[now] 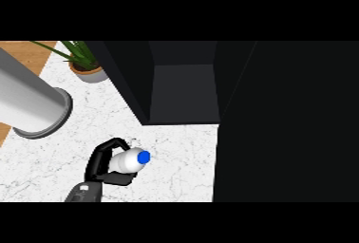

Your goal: Pick up the bottled water, place it into the cabinet and close the cabinet

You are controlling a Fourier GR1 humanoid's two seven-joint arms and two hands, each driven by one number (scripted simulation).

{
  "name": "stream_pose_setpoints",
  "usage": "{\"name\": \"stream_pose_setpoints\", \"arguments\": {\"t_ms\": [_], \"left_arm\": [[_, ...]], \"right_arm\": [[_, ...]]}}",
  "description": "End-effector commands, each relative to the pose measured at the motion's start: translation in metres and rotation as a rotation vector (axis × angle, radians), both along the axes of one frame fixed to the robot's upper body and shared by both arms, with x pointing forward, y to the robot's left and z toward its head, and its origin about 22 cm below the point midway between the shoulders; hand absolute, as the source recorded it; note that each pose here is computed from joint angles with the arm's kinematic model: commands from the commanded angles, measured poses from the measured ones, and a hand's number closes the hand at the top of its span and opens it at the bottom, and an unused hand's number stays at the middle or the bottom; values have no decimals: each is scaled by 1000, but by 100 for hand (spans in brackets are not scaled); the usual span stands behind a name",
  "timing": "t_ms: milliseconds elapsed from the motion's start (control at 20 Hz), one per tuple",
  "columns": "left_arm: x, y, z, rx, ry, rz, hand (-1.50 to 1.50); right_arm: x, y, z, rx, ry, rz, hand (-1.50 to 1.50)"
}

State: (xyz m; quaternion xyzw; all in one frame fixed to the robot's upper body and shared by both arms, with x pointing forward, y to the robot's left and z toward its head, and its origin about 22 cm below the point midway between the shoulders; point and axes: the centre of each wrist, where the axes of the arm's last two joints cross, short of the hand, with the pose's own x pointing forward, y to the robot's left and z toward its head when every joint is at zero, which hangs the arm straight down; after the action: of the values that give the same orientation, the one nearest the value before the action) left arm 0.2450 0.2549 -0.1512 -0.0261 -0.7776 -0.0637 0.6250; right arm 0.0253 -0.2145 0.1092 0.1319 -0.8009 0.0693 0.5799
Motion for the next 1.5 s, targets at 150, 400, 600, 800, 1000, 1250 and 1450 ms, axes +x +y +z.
{"name": "stream_pose_setpoints", "arguments": {"t_ms": [150,400,600,800,1000,1250,1450], "left_arm": [[21,-60,20,-107,8,-86,150],[42,-99,54,-123,4,-50,150],[66,-122,87,-99,47,-55,150],[73,-150,105,-91,55,-47,150],[107,-168,144,-52,54,6,150],[124,-177,154,-23,84,75,150],[143,-178,170,-78,132,116,150]], "right_arm": [[-5,1,35,-12,-43,-4,-150],[-3,1,18,6,-42,-18,-150],[-2,-6,33,6,-40,-9,-150],[-3,-19,24,-7,-43,-10,-150],[-1,-9,8,2,-55,-29,-150],[-7,-20,32,-9,-72,24,-150],[-10,-16,10,2,-60,1,-150]]}}
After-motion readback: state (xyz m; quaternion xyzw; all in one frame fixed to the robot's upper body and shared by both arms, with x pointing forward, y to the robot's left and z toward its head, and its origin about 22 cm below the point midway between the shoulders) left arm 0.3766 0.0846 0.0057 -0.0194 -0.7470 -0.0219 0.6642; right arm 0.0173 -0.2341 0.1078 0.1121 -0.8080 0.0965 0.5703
